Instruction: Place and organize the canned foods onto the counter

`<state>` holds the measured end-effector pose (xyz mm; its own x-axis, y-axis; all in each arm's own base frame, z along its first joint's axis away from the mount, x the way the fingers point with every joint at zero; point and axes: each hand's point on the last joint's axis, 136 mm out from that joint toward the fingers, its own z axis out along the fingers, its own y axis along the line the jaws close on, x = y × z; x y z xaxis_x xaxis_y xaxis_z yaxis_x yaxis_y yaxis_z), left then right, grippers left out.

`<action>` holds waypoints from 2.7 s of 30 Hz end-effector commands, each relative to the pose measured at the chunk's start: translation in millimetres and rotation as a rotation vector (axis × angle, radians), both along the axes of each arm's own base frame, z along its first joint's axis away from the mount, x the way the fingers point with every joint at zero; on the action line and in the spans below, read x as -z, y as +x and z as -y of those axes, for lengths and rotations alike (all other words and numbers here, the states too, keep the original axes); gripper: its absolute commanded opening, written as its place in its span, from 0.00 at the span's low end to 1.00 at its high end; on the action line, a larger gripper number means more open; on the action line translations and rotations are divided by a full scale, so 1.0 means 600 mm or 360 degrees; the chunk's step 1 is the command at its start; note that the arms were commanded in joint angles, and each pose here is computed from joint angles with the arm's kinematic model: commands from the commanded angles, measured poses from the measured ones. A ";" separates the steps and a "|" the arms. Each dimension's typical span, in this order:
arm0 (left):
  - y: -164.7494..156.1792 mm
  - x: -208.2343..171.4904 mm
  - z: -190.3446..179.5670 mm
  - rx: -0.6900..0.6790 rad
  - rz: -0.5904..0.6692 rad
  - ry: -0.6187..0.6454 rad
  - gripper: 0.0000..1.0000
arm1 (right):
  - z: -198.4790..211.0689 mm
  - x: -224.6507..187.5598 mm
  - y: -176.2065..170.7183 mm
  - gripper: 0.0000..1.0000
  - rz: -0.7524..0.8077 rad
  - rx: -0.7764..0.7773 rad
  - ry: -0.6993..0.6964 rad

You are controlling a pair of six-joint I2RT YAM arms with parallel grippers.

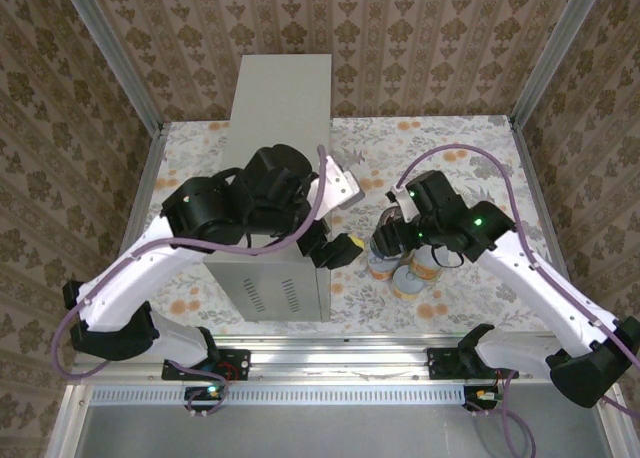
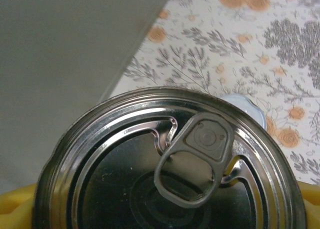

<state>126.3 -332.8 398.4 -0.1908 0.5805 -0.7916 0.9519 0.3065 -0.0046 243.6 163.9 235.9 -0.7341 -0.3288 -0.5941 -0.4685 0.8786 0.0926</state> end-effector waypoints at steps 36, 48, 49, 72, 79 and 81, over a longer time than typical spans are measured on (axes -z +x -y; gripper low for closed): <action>-0.012 0.003 0.141 0.0100 0.0470 -0.0449 0.97 | -0.031 -0.338 -0.145 0.42 0.0283 -0.0365 0.0781; -0.009 -0.004 0.148 0.0082 0.0480 -0.0499 0.82 | -0.041 -0.374 -0.151 0.43 0.0323 -0.0389 0.0934; -0.009 -0.005 0.147 0.0082 0.0482 -0.0501 0.78 | -0.040 -0.375 -0.151 0.43 0.0328 -0.0385 0.0937; -0.028 -0.181 -0.011 0.0022 0.0734 -0.0735 0.56 | 0.024 -0.409 -0.200 1.00 0.0755 -0.0355 0.0995; -0.012 -0.222 -0.084 -0.0084 0.0811 -0.0822 0.56 | 0.016 -0.393 -0.208 1.00 0.0780 -0.0430 0.1023; -0.007 -0.238 -0.105 -0.0122 0.0840 -0.0885 0.57 | 0.010 -0.387 -0.212 1.00 0.0790 -0.0480 0.1030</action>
